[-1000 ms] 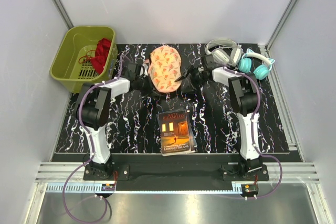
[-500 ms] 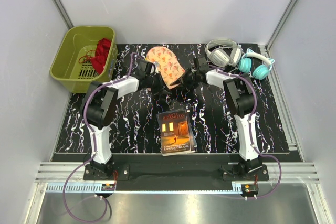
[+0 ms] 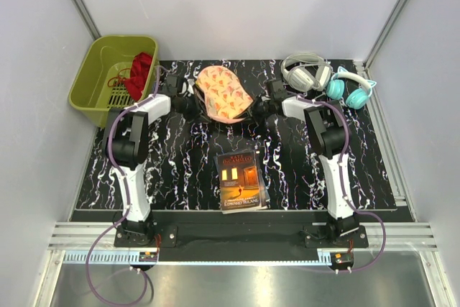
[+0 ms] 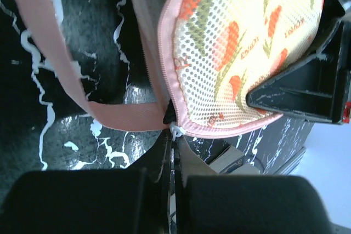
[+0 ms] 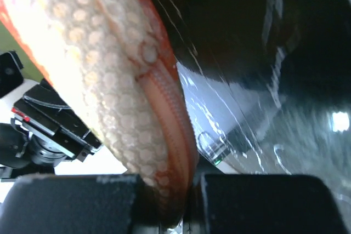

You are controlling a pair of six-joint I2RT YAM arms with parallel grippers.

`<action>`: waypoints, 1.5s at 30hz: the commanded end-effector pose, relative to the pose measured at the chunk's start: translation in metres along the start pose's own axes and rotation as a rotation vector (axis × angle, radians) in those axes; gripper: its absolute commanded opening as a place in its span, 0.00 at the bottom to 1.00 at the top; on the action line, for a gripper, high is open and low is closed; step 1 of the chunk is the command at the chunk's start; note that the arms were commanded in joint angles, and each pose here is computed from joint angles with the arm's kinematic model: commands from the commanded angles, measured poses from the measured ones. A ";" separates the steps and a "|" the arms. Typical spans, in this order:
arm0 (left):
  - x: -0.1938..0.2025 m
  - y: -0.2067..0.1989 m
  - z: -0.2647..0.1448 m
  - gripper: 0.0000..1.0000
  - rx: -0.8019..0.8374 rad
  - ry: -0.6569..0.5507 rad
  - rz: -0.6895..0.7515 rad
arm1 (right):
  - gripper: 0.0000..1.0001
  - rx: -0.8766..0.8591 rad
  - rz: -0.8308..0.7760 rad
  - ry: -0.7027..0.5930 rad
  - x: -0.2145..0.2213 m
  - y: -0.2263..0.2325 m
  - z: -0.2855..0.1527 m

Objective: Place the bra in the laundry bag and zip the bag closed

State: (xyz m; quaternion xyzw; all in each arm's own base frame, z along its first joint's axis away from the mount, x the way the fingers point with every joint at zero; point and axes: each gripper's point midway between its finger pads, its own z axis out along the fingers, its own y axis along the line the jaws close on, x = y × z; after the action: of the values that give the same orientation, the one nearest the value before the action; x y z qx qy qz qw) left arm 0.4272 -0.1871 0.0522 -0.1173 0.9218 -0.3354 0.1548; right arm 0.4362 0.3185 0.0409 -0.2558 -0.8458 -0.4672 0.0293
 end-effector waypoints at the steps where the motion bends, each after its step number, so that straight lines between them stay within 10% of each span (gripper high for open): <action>1: -0.015 0.003 -0.008 0.00 -0.028 0.001 0.044 | 0.00 0.005 -0.046 -0.067 -0.040 -0.004 -0.015; 4: 0.000 -0.016 -0.001 0.00 0.010 0.034 0.057 | 0.13 0.018 -0.069 -0.072 -0.048 0.006 -0.014; 10: 0.009 -0.059 0.003 0.00 0.107 -0.011 0.007 | 0.85 0.045 0.001 -0.094 -0.033 0.014 -0.030; 13: 0.009 -0.075 0.007 0.00 0.135 -0.018 0.001 | 0.93 0.000 -0.001 -0.109 -0.013 0.030 -0.042; 22: 0.030 -0.114 0.020 0.00 0.179 0.028 0.044 | 0.74 -0.013 0.060 -0.105 -0.009 0.031 -0.016; 30: 0.028 -0.095 0.020 0.00 0.133 0.028 0.042 | 0.04 0.003 0.082 -0.161 -0.039 0.020 -0.013; 43: -0.032 0.028 -0.043 0.00 -0.133 -0.101 0.008 | 0.00 0.047 -0.014 -0.157 -0.076 -0.006 -0.040; 45: -0.027 0.017 -0.040 0.00 -0.105 -0.084 0.022 | 0.12 0.042 -0.028 -0.138 -0.080 0.001 -0.038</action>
State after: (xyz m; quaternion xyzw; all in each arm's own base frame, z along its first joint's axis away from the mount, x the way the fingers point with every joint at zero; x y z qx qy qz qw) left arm 0.4452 -0.1407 0.0499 -0.1689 0.9255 -0.2945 0.1678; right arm 0.4694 0.2762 0.0367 -0.2858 -0.8509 -0.4408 0.0070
